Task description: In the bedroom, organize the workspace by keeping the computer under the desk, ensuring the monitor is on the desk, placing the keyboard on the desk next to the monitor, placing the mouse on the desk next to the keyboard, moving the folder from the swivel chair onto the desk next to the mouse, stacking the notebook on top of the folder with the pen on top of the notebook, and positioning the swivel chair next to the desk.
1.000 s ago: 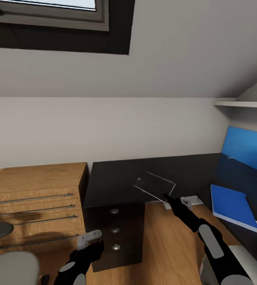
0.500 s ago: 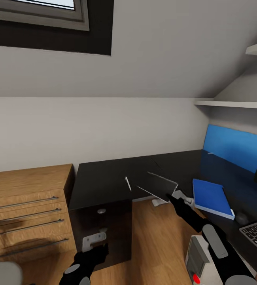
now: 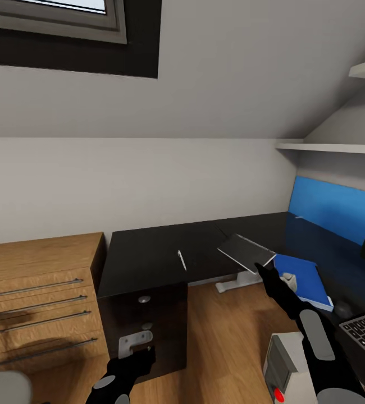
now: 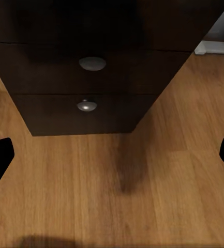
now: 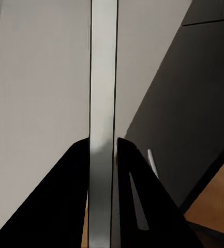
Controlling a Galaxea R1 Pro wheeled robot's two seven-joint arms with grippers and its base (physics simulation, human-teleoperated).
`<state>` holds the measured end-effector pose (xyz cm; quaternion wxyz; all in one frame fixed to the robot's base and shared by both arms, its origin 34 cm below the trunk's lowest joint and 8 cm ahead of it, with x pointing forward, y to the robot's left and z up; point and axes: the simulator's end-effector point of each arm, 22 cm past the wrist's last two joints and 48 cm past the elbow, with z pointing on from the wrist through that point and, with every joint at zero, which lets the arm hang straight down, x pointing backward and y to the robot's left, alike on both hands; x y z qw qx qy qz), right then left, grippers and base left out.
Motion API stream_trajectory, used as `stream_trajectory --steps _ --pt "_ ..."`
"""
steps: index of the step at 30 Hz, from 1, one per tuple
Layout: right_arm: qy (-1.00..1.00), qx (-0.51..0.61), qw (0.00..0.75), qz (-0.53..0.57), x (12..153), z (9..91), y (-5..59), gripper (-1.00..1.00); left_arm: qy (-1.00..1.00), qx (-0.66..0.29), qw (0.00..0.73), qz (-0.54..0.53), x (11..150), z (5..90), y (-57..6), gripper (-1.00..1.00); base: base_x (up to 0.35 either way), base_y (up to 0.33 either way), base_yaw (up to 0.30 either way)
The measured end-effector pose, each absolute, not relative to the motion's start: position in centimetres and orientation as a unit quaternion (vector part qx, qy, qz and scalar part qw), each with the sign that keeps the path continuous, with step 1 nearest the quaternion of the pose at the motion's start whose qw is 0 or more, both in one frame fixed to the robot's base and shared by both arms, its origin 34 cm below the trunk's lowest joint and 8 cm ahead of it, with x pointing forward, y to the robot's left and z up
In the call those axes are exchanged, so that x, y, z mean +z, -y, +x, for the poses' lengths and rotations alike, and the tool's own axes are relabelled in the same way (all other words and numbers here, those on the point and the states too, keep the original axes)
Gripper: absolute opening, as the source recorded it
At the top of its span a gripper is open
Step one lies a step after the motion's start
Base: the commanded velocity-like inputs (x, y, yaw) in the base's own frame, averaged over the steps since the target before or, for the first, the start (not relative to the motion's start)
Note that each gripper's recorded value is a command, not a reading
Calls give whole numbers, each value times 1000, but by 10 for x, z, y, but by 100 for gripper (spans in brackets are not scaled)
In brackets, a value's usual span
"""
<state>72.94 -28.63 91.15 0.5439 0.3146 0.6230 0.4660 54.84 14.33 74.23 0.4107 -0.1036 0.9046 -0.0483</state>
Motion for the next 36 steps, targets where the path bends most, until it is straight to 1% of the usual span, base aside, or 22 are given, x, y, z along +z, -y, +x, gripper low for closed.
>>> stream_trajectory --steps 14,21,26,36 --pt "-629 431 541 354 902 713 294 -100 -906 -48 408 -103 740 547 -143 100 0 0 0" --pt "-610 386 543 430 881 704 346 -100 -906 -48 407 -102 739 547 -143 100 0 0 0" --pt "-580 358 560 472 876 699 374 -100 -907 -48 407 -102 738 547 -143 100 0 0 0" --pt "-558 350 566 495 873 697 379 -100 -907 -47 405 -101 737 546 -142 100 0 0 0"
